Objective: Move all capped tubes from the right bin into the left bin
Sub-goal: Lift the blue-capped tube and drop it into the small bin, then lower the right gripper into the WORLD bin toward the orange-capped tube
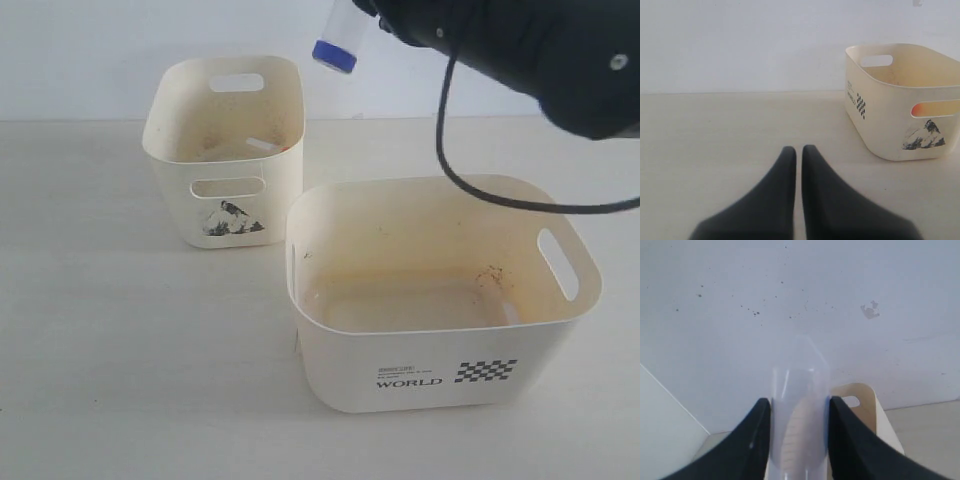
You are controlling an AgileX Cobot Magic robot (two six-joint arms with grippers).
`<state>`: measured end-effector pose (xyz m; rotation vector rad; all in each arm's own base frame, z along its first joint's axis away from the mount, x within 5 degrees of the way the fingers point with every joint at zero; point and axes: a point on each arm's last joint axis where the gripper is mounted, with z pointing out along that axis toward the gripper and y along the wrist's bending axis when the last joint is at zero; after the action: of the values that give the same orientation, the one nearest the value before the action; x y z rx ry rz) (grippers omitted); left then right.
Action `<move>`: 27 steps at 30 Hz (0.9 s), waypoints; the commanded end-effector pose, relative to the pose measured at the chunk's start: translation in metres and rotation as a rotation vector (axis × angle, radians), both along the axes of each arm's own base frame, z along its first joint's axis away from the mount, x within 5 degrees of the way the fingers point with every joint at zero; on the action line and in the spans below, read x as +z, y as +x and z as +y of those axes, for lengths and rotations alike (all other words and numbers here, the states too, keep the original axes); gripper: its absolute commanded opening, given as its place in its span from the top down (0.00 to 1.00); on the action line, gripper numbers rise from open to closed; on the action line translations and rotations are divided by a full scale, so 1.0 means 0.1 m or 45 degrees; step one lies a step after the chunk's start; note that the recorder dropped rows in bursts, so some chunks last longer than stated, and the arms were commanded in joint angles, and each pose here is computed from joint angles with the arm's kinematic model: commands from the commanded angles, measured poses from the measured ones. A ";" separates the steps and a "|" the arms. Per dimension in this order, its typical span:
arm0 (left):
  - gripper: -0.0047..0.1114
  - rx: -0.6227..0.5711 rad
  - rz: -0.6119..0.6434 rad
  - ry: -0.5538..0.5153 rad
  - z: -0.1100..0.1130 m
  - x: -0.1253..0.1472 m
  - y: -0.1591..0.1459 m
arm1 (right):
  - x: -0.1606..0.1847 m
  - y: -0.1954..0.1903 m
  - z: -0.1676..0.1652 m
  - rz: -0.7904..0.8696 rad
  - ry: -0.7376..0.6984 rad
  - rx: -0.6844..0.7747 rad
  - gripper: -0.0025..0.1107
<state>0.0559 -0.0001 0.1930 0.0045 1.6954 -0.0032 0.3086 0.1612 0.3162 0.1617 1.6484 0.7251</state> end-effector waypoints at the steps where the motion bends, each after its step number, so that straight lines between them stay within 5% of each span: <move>1: 0.92 0.001 -0.006 -0.017 0.00 0.01 0.00 | -0.18 0.30 0.16 0.005 0.020 -0.016 0.98; 15: 0.92 0.001 -0.003 -0.017 0.00 0.01 0.00 | -0.64 0.85 0.78 0.173 -0.088 0.148 0.96; 18: 0.92 0.001 -0.003 -0.017 0.00 0.01 0.00 | -0.71 0.93 0.85 0.240 -0.157 0.180 0.82; 24: 0.92 0.001 -0.006 -0.017 0.00 0.01 0.00 | -0.72 0.96 0.89 0.277 -0.184 0.198 0.30; 27: 0.92 0.001 -0.006 -0.017 0.00 0.01 0.00 | -0.68 0.95 0.90 0.305 -0.225 0.218 0.31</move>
<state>0.0559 -0.0001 0.1930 0.0045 1.6954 -0.0032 0.4052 0.2494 0.2383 0.0240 1.9586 0.7206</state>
